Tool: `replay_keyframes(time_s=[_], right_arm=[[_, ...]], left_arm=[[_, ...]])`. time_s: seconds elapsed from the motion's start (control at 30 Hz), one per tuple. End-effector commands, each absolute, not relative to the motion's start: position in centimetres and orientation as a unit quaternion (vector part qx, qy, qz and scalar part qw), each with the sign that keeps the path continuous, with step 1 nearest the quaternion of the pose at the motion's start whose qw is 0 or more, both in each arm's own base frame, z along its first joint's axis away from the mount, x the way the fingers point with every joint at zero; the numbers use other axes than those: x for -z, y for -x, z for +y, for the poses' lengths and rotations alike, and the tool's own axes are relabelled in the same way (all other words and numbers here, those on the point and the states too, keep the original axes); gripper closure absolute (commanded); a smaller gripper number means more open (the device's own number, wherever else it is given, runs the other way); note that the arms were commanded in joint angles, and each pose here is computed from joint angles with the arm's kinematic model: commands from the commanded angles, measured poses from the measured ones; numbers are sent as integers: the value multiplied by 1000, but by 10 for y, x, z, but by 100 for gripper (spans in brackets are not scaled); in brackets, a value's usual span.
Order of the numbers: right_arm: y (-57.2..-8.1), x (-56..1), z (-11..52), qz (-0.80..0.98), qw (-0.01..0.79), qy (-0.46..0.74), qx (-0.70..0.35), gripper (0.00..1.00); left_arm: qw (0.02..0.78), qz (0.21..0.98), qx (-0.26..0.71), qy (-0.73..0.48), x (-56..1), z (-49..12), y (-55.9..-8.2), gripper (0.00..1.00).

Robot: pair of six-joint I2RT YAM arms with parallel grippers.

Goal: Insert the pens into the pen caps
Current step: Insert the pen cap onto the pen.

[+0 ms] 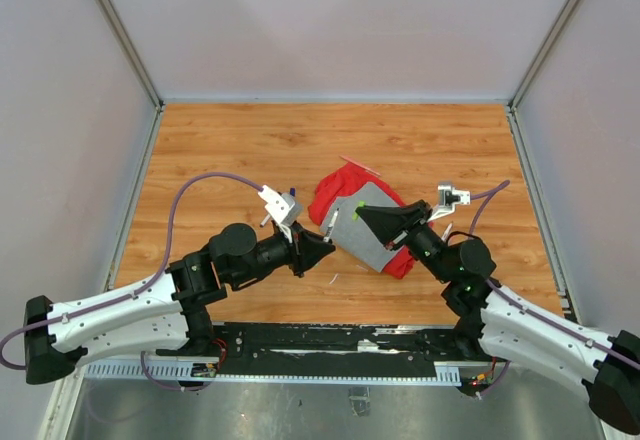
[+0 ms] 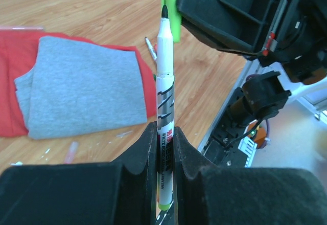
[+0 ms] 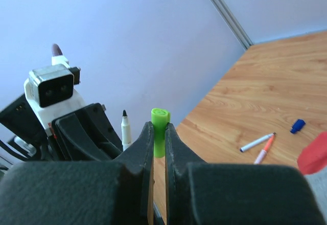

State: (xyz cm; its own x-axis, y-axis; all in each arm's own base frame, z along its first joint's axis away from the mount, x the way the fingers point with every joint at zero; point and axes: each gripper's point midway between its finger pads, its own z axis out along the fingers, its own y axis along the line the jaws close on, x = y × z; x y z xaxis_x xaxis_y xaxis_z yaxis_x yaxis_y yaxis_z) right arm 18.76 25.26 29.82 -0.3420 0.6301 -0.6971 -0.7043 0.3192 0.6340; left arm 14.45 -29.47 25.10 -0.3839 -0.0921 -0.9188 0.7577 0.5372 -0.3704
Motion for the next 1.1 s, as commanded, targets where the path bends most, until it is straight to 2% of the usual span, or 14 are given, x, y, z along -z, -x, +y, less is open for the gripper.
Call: replay_keyframes(time_s=[0.0,0.4,1.07], right_arm=[[-184,-346,241,490,593,-6,-639,100],[-168,-379,252,425,579,27,-695,99],[-171,-371,257,446,570,27,-690,99]], left_arm=[[510,679,464,-249,-271,-307,-133,99],[499,679,467,-267,-267,-311,-128,100],[494,680,466,-274,-265,-313,-127,100]])
